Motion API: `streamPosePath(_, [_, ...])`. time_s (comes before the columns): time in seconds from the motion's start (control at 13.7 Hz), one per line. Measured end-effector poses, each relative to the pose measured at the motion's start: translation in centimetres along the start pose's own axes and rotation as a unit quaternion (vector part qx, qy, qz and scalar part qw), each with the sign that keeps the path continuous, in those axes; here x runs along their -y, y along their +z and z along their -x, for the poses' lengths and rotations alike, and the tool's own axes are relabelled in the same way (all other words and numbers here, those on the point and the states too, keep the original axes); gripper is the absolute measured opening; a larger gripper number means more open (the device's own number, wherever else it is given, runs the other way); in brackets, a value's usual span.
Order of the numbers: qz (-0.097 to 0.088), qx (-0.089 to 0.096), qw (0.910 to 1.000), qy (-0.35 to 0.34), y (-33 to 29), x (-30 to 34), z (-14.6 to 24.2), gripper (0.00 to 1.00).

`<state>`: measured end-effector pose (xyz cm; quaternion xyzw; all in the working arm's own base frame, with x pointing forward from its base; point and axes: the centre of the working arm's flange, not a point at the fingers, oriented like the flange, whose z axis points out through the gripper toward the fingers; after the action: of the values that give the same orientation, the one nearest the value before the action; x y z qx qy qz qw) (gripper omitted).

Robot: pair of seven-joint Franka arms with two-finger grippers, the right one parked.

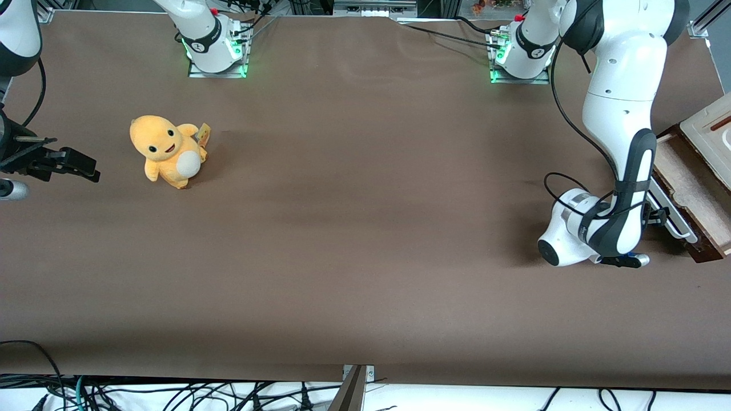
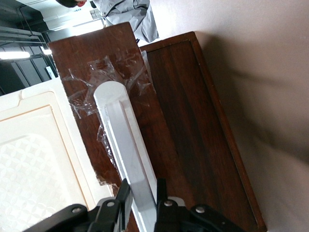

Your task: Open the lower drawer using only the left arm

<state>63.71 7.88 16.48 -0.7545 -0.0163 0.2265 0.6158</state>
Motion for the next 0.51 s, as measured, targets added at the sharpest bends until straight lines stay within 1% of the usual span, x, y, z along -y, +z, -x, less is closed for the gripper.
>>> streamPosePath(0.51, [-0.001,-0.002,1.0,0.001,-0.29,-0.1,0.05,0.25])
